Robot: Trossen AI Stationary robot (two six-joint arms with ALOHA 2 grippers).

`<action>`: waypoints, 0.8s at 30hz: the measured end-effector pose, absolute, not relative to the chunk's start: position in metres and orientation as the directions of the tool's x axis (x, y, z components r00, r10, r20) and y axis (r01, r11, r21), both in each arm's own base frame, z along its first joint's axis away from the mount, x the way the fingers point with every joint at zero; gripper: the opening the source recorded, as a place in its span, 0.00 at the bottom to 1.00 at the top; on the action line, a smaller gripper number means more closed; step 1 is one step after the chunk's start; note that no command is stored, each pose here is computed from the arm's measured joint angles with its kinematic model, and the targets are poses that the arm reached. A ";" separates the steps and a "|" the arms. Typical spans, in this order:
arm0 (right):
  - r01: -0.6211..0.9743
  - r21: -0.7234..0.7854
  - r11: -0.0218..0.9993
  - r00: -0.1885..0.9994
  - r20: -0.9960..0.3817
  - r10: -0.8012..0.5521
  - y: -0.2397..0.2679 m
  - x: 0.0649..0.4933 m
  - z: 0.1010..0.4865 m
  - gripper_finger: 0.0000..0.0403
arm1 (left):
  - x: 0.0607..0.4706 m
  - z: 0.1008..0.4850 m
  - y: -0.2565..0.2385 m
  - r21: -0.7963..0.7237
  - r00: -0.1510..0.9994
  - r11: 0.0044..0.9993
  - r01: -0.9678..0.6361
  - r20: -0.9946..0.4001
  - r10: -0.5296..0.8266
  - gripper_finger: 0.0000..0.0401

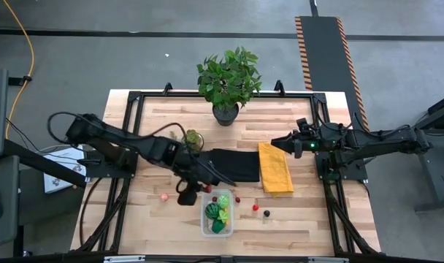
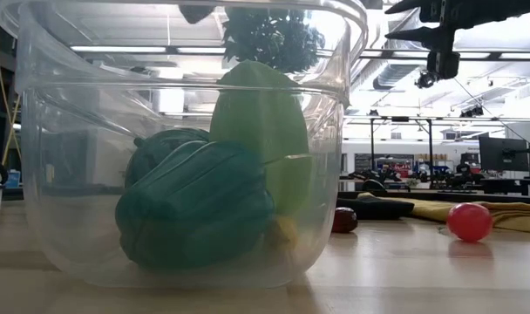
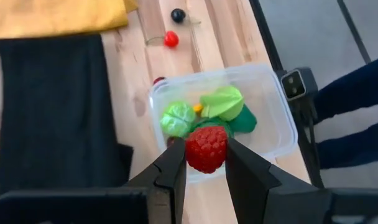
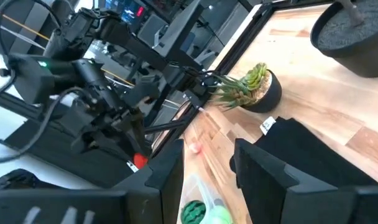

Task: Pick and placing Produce into tupperware
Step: Put the raspberry into the bin

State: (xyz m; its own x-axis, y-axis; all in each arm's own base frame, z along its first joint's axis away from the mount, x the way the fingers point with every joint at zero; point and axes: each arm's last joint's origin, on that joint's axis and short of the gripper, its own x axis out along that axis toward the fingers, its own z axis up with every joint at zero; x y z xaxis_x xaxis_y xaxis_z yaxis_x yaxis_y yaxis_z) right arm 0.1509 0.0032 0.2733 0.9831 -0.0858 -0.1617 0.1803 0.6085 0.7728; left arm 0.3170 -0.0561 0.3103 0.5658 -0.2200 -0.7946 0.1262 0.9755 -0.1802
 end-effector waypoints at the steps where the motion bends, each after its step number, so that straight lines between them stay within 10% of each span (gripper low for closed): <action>1: 0.176 0.770 0.613 0.984 -0.161 -0.081 0.003 0.151 0.273 0.33 | 0.321 0.307 -0.059 -0.185 0.569 0.975 0.127 -0.791 -0.224 0.21; 24: 0.044 0.782 0.621 0.977 -0.164 0.138 0.021 0.150 0.273 0.33 | 0.365 0.235 -0.083 -0.241 0.447 0.968 0.067 -0.861 -0.244 0.21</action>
